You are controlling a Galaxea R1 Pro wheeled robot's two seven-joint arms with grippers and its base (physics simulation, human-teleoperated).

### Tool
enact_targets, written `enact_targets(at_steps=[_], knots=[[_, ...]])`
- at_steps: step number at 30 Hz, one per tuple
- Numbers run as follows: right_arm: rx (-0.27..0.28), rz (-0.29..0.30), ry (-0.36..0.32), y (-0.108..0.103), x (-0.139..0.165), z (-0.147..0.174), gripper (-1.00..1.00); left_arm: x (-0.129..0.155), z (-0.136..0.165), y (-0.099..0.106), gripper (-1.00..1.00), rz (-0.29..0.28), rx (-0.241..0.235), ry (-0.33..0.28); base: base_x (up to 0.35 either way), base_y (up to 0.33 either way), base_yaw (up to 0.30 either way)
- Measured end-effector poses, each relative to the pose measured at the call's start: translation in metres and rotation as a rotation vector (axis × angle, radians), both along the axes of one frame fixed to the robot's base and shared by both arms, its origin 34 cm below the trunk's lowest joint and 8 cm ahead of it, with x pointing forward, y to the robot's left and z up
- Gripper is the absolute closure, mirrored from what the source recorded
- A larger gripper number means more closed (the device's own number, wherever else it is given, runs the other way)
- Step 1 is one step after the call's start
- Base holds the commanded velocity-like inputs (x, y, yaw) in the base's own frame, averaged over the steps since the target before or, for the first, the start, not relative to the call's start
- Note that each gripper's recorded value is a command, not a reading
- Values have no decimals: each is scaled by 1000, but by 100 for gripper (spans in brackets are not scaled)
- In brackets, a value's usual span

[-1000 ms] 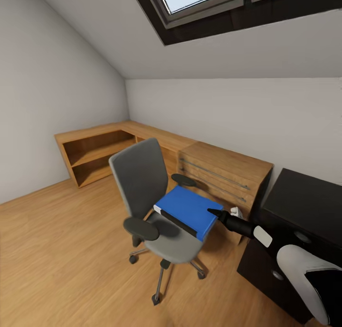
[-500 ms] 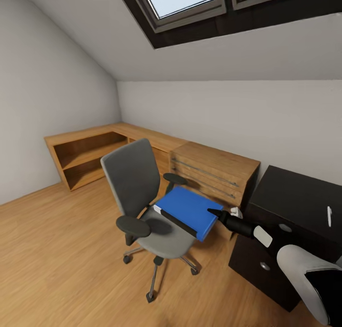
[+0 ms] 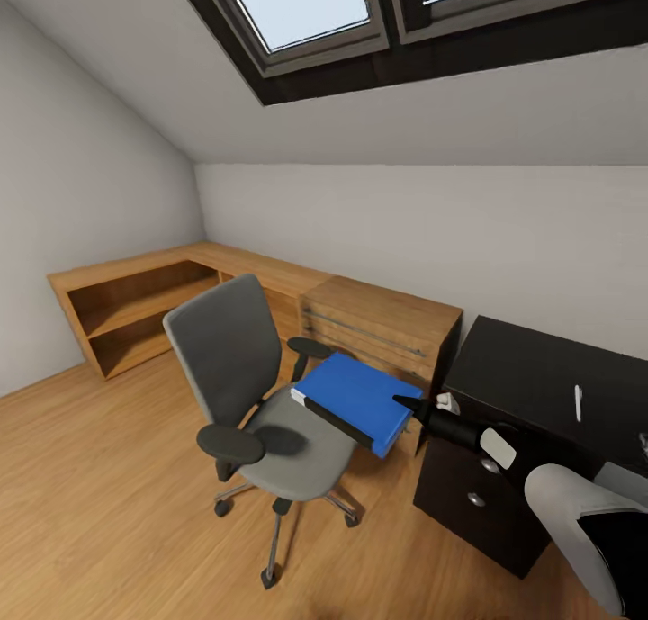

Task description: In the bedroom, organize the workspace by keeping the computer under the desk, ensuring the monitor is on the desk, placing the keyboard on the desk next to the monitor, placing the mouse on the desk next to the keyboard, moving the folder from the swivel chair onto the desk next to the mouse, stacking the notebook on top of the folder with the pen on top of the notebook, and positioning the swivel chair next to the desk.

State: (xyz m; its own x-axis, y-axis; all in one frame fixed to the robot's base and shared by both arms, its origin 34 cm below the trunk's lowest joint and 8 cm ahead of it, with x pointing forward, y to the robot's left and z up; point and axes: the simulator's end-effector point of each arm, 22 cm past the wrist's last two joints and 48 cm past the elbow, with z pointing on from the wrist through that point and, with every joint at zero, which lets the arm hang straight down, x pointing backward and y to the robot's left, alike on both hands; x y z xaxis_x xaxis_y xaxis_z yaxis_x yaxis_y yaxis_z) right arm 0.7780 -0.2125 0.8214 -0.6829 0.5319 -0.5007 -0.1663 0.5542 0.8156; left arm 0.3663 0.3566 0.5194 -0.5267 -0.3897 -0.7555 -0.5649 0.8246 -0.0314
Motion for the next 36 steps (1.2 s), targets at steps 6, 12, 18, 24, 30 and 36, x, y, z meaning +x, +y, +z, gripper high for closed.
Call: enact_targets(at_steps=[6,12,18,24,30,36], knots=[[0,0,-7,0,0,14,100,2,11,0,-100,1,-1,-4,0,0,-181],[0,0,-12,0,0,28,100,-4,18,-2,-100,0,-5,9,0,0,-188],[-1,1,-16,0,0,40,100,-11,24,-5,-100,-1,-9,26,0,0,-228],[-2,1,-17,0,0,50,100,-12,33,-7,-100,-2,-11,28,0,0,-253],[-2,1,-18,0,0,59,100,-10,44,-7,-100,-2,-7,21,0,0,-259],[-6,-2,-18,-3,0,68,100,-6,53,-18,-100,-22,-14,16,0,0,-260]])
